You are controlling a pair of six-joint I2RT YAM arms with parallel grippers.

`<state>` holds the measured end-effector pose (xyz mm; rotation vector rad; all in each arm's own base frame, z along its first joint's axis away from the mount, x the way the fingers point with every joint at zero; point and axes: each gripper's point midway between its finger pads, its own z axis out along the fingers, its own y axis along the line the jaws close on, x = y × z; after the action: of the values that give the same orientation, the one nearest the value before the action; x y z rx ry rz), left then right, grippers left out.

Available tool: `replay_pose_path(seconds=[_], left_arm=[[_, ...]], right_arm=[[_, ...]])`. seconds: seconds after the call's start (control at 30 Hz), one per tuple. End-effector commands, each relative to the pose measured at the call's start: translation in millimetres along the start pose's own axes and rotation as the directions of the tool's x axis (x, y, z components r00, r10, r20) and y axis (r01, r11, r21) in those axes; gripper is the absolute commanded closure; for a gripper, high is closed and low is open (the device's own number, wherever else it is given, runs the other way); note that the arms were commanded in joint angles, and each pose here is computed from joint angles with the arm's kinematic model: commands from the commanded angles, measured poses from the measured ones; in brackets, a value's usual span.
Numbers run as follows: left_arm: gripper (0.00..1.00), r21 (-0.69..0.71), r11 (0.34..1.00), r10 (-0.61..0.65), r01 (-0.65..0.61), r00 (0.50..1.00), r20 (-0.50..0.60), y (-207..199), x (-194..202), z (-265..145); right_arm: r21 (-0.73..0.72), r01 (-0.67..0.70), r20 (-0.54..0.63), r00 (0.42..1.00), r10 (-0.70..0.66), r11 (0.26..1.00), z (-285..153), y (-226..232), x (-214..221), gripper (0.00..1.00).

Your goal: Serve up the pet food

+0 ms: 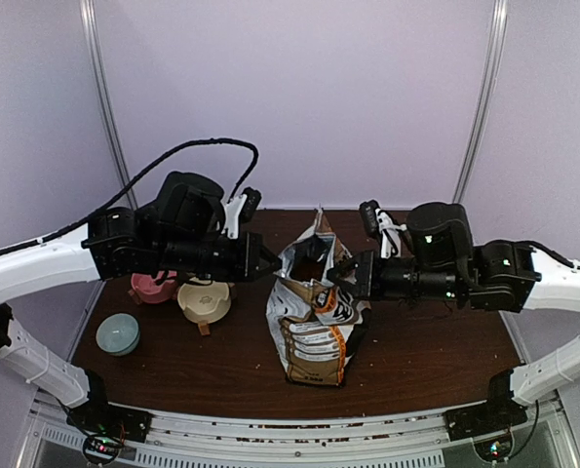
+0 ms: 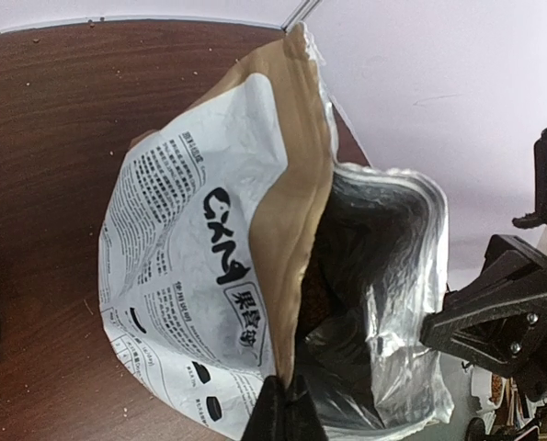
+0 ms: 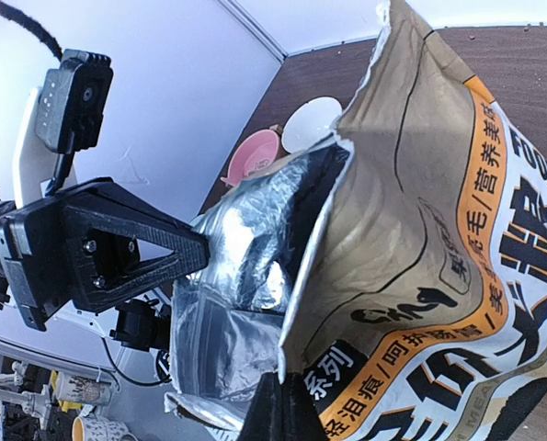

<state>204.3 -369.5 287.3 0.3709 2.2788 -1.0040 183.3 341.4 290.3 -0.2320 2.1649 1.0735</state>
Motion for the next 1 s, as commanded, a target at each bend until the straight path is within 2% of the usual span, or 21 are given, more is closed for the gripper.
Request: replay_pose_path(seconds=[0.0, 0.07, 0.13, 0.17, 0.3, 0.37, 0.43, 0.53, 0.83, 0.87, 0.9, 0.97], left_arm=[[1.0, 0.027, 0.999, 0.02, -0.022, 0.996, 0.086, -5, -19, -19], [1.0, 0.082, 0.995, 0.051, -0.058, 0.995, 0.084, -19, -22, -20], [0.82, 0.104, 0.989, 0.093, -0.101, 0.992, 0.083, -29, -28, -19], [0.73, 0.106, 0.987, 0.113, -0.122, 0.99, 0.09, -34, -34, -21], [0.43, 0.053, 0.981, 0.183, -0.188, 0.98, 0.08, -36, -49, -19], [0.34, 0.035, 0.98, 0.194, -0.195, 0.98, 0.045, -30, -52, -11], [0.28, 0.023, 0.98, 0.199, -0.2, 0.98, 0.007, -24, -53, -3], [0.24, 0.016, 0.976, 0.217, -0.217, 0.976, -0.024, -22, -55, 6], [0.21, 0.049, 0.97, 0.242, -0.238, 0.965, -0.097, -26, -48, 31], [0.22, 0.041, 0.97, 0.242, -0.239, 0.965, -0.105, -24, -48, 34], [0.28, 0.031, 0.97, 0.244, -0.242, 0.963, -0.117, -22, -46, 37], [0.51, 0.004, 0.968, 0.247, -0.249, 0.96, -0.13, -17, -45, 38]], right_arm=[[0.077, -0.007, 0.006, 1.0, 0.007, 0.997, -15, -13, -5, 1.0], [0.051, -0.005, -0.004, 1.0, 0.005, 0.999, -17, -5, -7, 1.0], [0.032, 0.011, -0.011, 1.0, -0.01, 0.999, -20, 4, -12, 1.0], [0.045, 0.02, -0.013, 1.0, -0.02, 0.999, -23, 5, -15, 0.94], [0.132, 0.064, 0.024, 0.997, -0.068, 0.989, -35, 3, -37, 0.55], [0.188, 0.075, 0.037, 0.996, -0.084, 0.979, -38, -5, -45, 0.38], [0.239, 0.077, 0.04, 0.995, -0.089, 0.968, -38, -14, -52, 0.31], [0.3, 0.087, 0.026, 0.995, -0.099, 0.95, -32, -24, -60, 0.25], [0.427, 0.181, -0.054, 0.983, -0.175, 0.886, 0, -29, -76, 0.25], [0.446, 0.194, -0.068, 0.981, -0.182, 0.874, 4, -32, -76, 0.28], [0.468, 0.205, -0.081, 0.979, -0.189, 0.86, 7, -34, -77, 0.35], [0.504, 0.232, -0.114, 0.973, -0.202, 0.832, 12, -40, -76, 0.5]])
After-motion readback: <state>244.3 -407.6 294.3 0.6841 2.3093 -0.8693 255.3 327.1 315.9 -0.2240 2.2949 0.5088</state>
